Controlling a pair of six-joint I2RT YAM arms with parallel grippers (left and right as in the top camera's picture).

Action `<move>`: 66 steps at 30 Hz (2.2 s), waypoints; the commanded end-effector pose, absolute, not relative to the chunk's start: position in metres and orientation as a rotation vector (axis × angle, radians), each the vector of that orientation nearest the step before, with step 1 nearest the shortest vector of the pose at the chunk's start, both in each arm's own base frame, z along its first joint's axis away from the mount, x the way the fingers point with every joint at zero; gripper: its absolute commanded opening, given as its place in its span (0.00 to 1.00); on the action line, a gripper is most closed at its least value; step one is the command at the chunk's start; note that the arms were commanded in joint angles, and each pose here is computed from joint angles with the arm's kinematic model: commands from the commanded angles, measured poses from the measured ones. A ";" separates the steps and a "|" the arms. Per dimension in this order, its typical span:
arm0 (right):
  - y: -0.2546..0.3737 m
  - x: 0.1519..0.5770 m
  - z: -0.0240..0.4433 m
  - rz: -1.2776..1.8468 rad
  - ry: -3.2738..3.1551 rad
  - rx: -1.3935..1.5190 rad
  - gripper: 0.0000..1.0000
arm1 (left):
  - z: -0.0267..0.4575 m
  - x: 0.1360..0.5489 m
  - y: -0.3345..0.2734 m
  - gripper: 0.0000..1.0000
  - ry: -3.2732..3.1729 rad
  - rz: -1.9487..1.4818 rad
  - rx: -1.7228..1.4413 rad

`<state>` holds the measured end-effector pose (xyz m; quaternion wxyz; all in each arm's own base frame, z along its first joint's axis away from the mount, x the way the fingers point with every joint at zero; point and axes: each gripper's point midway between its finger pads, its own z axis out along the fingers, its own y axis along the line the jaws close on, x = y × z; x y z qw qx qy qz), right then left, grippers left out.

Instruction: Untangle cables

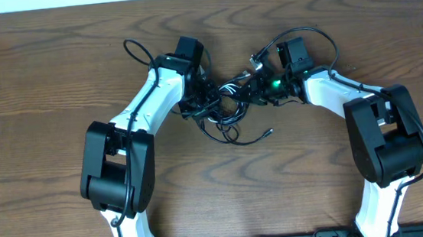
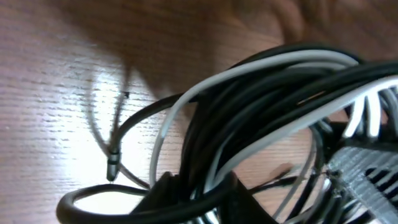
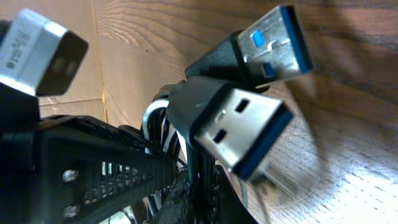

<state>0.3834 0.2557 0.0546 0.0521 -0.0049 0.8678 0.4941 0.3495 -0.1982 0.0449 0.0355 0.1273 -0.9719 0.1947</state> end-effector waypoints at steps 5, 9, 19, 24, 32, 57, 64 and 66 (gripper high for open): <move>0.255 0.385 0.066 1.576 2.563 -0.118 0.02 | 0.058 0.344 -0.212 0.07 -2.918 0.728 0.396; 0.243 0.394 0.079 1.599 2.507 -0.125 0.14 | 0.068 0.345 -0.214 0.08 -2.758 0.812 0.669; 0.228 0.396 0.150 1.709 2.262 -0.341 0.56 | 0.083 0.351 -0.211 0.07 -2.413 0.875 1.092; 0.231 0.387 0.180 1.656 2.184 -0.460 0.55 | 0.085 0.350 -0.213 0.07 -2.298 0.844 1.225; 0.233 0.353 0.157 1.391 2.366 -0.573 0.45 | 0.092 0.357 -0.221 0.07 -2.178 0.883 1.320; 0.231 0.308 0.070 0.356 2.706 -0.929 0.13 | 0.092 0.362 -0.219 0.07 -2.072 0.849 1.453; 0.226 0.301 0.068 0.354 2.772 -0.860 0.11 | 0.091 0.365 -0.215 0.07 -2.080 0.851 1.462; 0.226 0.300 0.067 0.355 2.779 -0.849 0.09 | 0.092 0.366 -0.215 0.07 -2.088 0.861 1.456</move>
